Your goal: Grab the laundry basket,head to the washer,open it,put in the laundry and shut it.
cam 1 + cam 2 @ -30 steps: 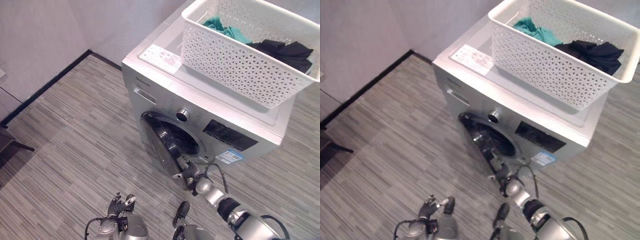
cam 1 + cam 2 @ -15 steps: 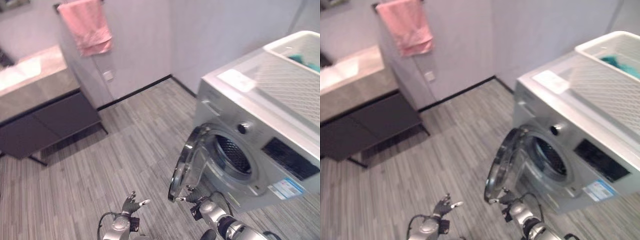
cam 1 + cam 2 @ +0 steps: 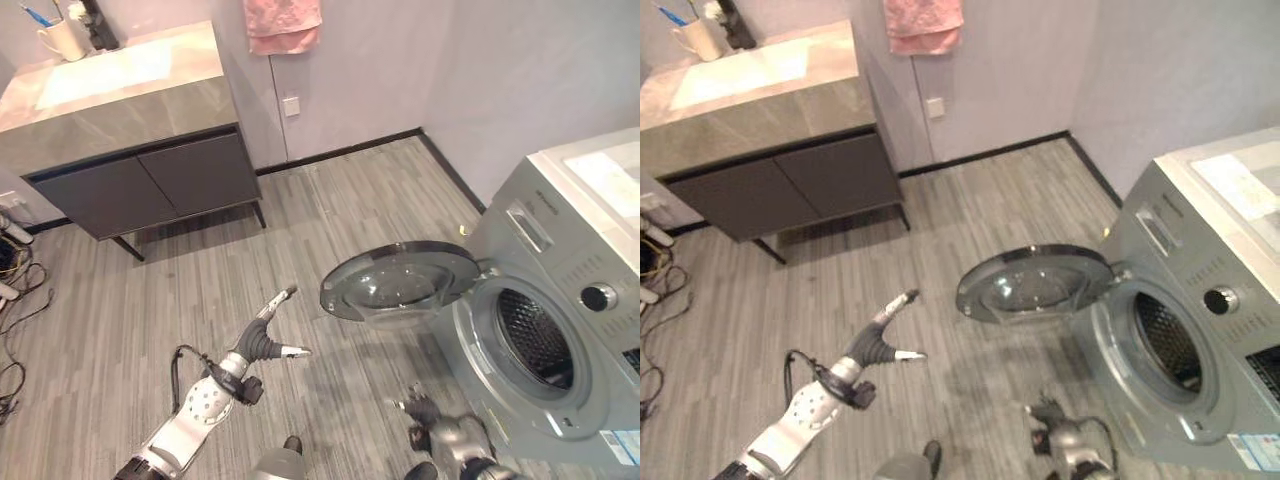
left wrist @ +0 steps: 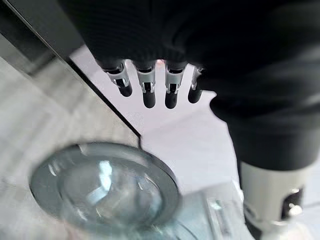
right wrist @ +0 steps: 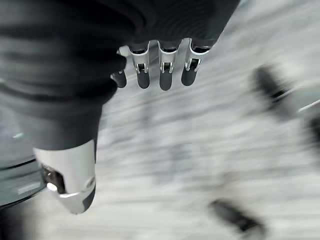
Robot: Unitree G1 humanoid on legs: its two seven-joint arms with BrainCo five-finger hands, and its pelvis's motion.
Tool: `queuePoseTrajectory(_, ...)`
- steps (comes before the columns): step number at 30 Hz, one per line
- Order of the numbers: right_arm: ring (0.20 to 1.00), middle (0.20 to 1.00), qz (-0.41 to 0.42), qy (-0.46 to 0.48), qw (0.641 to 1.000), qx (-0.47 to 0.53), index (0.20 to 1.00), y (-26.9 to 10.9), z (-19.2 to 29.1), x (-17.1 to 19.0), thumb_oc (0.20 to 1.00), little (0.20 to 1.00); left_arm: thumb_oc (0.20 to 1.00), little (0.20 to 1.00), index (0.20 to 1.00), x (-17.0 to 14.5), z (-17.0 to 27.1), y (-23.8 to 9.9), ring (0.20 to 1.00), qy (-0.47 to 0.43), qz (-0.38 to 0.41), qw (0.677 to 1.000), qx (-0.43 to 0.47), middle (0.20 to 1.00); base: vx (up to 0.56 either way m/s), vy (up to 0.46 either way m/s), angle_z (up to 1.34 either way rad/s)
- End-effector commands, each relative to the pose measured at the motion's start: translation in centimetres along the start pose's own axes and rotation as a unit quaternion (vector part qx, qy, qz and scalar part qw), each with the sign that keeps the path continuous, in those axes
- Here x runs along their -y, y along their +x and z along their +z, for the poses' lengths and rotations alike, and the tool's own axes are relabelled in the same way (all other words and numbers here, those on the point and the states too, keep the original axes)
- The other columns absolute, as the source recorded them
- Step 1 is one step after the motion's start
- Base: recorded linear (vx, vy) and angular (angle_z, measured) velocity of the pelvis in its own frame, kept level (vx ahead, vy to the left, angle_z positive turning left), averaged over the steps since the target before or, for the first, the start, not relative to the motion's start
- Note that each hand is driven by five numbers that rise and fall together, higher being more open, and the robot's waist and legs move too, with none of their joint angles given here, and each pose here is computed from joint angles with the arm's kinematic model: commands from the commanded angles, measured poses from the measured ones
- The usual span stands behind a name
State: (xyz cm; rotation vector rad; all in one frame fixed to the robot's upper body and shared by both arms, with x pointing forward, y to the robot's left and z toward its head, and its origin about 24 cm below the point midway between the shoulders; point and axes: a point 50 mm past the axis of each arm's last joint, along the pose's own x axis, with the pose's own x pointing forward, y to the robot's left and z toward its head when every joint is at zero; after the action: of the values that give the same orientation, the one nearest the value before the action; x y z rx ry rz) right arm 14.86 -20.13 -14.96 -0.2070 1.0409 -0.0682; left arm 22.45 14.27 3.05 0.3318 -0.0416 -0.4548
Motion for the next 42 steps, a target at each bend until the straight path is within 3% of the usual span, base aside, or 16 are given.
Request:
queuePoseTrajectory(1, 1.000, 1.000, 0.005, -0.042, 0.999, 0.006, 1.000, 0.4, 1.5, 0.0, 1.000, 1.000, 1.000, 1.000, 1.000, 1.7, 0.6, 0.9, 1.000, -0.097, -0.056, 0.993, 0.027, 1.000, 0.10, -0.156, -0.40)
queuePoseTrajectory(9, 1.000, 1.000, -0.015, -0.112, 0.993, -0.046, 1.000, -0.1, -1.3, 3.6, 1.000, 1.000, 1.000, 1.000, 1.000, 0.0, -3.8, 0.4, 1.000, -0.145, -0.038, 0.985, -0.082, 1.000, 0.03, -0.023, -0.87)
queuePoseTrajectory(13, 1.000, 1.000, -0.034, -0.126, 0.991, -0.043, 1.000, -0.1, -0.7, 5.3, 1.000, 1.000, 1.000, 1.000, 1.000, -2.1, -6.6, 0.2, 1.000, -0.041, -0.023, 0.987, -0.157, 1.000, 0.12, 0.238, -0.16)
queuePoseTrajectory(15, 1.000, 1.000, -0.025, -0.143, 0.988, -0.051, 1.000, -0.1, -1.0, 5.5, 1.000, 1.000, 1.000, 1.000, 1.000, -2.8, -8.4, -0.8, 1.000, 0.049, -0.051, 0.974, -0.215, 1.000, 0.23, 0.284, -0.49)
queuePoseTrajectory(16, 1.000, 1.000, -0.026, -0.143, 0.988, -0.051, 1.000, -0.1, -1.0, 5.5, 1.000, 1.000, 1.000, 1.000, 1.000, -2.7, -8.4, -0.7, 1.000, 0.049, -0.051, 0.974, -0.215, 1.000, 0.19, 0.314, -0.87)
queuePoseTrajectory(17, 1.000, 1.000, -0.020, -0.143, 0.988, -0.052, 1.000, -0.1, -1.2, 5.2, 1.000, 1.000, 1.000, 1.000, 1.000, -3.0, -9.0, -0.3, 1.000, 0.119, -0.080, 0.961, -0.239, 1.000, 0.16, 0.286, -0.88)
queuePoseTrajectory(27, 1.000, 1.000, 0.034, -0.194, 0.980, -0.008, 1.000, 0.4, 1.3, 1.7, 1.000, 1.000, 1.000, 1.000, 1.000, -4.4, -12.5, -1.2, 1.000, 0.263, -0.099, 0.897, -0.341, 1.000, 0.08, 0.223, -0.59)
queuePoseTrajectory(31, 1.000, 1.000, 0.038, -0.179, 0.983, 0.023, 1.000, 0.4, 2.6, 0.8, 1.000, 1.000, 1.000, 1.000, 1.000, -7.6, -11.6, 0.8, 1.000, 0.345, -0.070, 0.868, -0.349, 1.000, -0.12, 0.067, 0.01)
queuePoseTrajectory(35, 1.000, 1.000, 0.022, -0.175, 0.982, 0.069, 1.000, 0.5, 4.9, 0.5, 1.000, 1.000, 1.000, 1.000, 1.000, -12.9, -8.0, 3.9, 1.000, 0.427, 0.040, 0.841, -0.330, 1.000, -0.12, 0.016, 0.15)
queuePoseTrajectory(36, 1.000, 1.000, 0.022, -0.175, 0.982, 0.069, 1.000, 0.5, 4.9, 0.5, 1.000, 1.000, 1.000, 1.000, 1.000, -12.9, -8.0, 3.9, 1.000, 0.427, 0.040, 0.841, -0.330, 1.000, -0.08, -0.004, 0.17)
queuePoseTrajectory(38, 1.000, 1.000, 0.013, -0.175, 0.981, 0.087, 1.000, 0.5, 5.5, 0.1, 1.000, 1.000, 1.000, 1.000, 1.000, -16.6, -5.8, 4.1, 1.000, 0.455, 0.136, 0.818, -0.325, 1.000, -0.08, -0.013, 0.03)
queuePoseTrajectory(42, 1.000, 1.000, 0.013, -0.173, 0.982, 0.080, 1.000, 0.4, 4.6, -0.1, 1.000, 1.000, 1.000, 1.000, 1.000, -18.7, -5.1, 3.2, 1.000, 0.461, 0.184, 0.802, -0.333, 1.000, -0.01, -0.002, -0.01)
